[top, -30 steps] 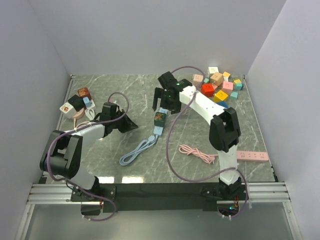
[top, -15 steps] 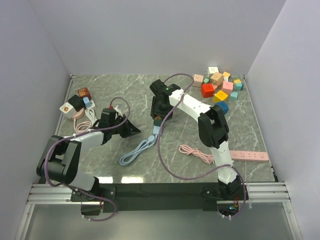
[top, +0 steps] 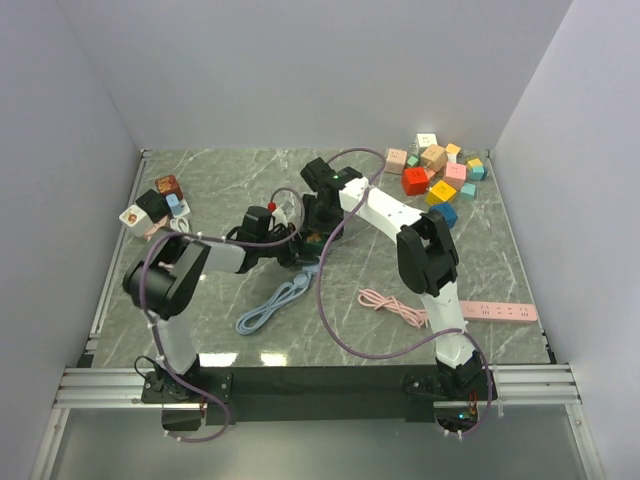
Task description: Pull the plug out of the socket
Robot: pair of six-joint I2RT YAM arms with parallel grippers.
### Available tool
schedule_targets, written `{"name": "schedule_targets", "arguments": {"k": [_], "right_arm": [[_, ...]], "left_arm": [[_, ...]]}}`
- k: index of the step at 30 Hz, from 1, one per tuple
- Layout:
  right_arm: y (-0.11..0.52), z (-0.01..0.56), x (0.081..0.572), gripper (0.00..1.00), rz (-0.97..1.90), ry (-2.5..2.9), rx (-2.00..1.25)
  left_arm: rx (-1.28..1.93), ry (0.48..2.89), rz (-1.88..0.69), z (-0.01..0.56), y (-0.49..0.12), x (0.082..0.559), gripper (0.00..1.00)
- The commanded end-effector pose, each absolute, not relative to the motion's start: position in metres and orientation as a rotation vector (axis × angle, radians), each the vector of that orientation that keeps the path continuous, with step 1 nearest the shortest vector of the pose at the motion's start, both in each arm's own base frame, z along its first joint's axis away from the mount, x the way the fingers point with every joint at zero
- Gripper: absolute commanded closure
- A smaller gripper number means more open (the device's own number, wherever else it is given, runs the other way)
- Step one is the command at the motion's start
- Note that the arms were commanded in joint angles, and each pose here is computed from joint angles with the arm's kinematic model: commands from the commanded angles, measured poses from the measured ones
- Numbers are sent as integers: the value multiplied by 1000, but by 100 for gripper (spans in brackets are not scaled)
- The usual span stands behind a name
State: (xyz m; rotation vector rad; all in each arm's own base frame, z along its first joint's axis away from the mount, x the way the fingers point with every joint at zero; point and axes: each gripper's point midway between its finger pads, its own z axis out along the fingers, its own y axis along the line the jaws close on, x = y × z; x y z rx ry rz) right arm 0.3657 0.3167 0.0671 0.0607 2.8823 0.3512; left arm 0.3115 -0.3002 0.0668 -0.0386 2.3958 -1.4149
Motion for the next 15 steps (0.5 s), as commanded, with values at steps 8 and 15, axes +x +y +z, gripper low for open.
{"name": "schedule_targets", "arguments": {"k": [8,15], "right_arm": [[338,132,382,100,556,2799,126],[316,162,400,100,679,2761,198]], "left_arm": [[-170,2688,-1107,-39,-273,308,99],[-247,2771,-1053,-72,-260,303,100]]}}
